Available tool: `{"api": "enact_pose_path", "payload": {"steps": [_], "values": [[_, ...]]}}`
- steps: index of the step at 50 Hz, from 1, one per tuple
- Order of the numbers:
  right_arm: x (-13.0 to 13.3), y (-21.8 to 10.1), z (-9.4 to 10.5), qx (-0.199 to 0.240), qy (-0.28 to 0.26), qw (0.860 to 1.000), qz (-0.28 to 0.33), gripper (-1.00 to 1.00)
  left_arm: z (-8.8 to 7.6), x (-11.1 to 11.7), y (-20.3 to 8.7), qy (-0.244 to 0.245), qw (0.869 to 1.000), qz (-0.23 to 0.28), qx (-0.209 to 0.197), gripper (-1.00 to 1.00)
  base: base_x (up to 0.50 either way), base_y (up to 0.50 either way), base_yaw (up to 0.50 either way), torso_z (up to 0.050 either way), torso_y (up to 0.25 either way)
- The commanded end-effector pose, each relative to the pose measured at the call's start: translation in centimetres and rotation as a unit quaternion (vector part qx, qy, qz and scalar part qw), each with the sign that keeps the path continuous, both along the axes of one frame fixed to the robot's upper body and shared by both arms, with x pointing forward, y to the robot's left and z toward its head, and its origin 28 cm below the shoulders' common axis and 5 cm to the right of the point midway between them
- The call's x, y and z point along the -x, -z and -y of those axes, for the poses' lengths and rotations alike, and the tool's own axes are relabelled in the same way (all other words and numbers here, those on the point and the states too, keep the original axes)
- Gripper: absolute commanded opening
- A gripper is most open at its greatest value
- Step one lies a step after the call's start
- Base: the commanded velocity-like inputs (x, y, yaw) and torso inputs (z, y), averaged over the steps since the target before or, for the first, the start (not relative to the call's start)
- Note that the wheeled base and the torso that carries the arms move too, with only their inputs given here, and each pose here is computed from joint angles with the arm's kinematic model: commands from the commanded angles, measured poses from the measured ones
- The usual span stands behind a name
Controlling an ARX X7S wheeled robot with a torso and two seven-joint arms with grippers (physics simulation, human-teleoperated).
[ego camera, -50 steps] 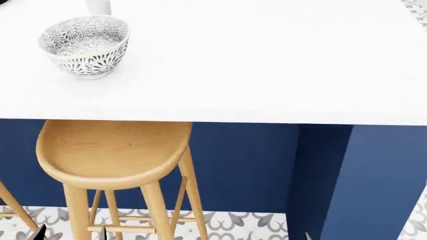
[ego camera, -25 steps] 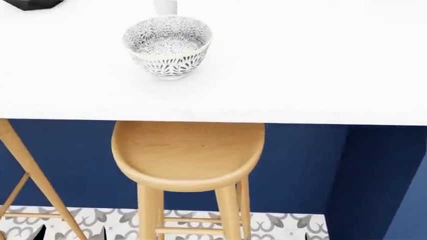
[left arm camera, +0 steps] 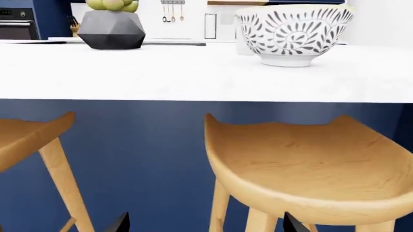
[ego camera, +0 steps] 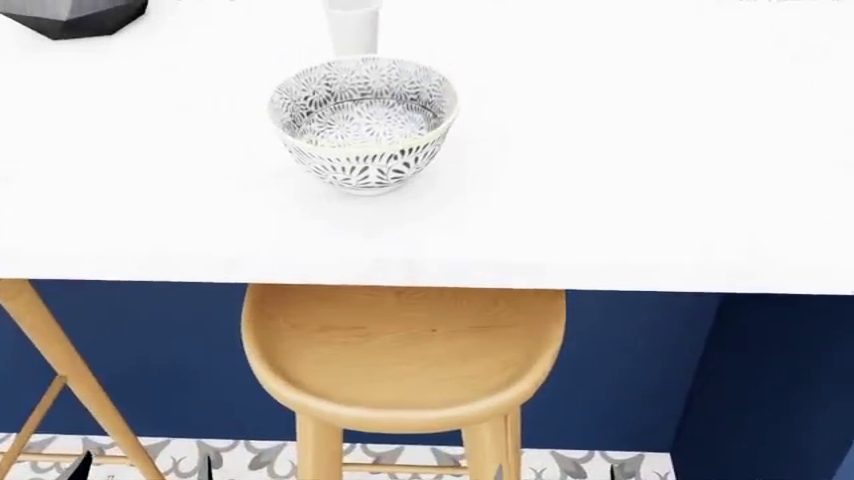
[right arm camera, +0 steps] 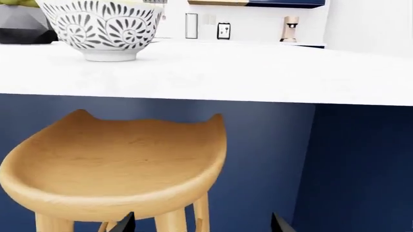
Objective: Place the cup inside the bowl on the dining table and move the bowl to any counter.
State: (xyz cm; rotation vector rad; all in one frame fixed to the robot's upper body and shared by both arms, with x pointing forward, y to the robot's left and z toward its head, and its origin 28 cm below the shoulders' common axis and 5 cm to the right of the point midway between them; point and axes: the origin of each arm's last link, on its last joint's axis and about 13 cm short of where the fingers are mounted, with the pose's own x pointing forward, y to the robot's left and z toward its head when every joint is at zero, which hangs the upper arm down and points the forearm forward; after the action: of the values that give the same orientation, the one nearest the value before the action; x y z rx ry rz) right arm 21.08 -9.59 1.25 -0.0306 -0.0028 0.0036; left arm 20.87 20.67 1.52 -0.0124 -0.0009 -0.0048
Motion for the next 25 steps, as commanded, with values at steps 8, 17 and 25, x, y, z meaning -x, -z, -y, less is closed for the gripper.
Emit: {"api": "enact_pose_path", "payload": {"steps": [8,17,25], "values": [[0.07,0.1,0.02,-0.001,0.0,1.0,-0.003,1.0,0.01,0.09,0.32,0.0,0.999,-0.022,-0.026,1.0,0.0,0.0,0.0,0.0,0.0],[0.05,0.06,0.04,-0.001,0.001,1.0,-0.001,1.0,-0.07,0.02,0.13,-0.006,1.0,-0.01,-0.015,1.0,0.0,0.0,0.0,0.0,0.0],[0.05,0.05,0.04,0.0,0.001,1.0,-0.001,1.0,-0.16,0.27,-0.15,-0.002,1.0,0.014,-0.022,1.0,0.0,0.0,0.0,0.016,0.0]]}}
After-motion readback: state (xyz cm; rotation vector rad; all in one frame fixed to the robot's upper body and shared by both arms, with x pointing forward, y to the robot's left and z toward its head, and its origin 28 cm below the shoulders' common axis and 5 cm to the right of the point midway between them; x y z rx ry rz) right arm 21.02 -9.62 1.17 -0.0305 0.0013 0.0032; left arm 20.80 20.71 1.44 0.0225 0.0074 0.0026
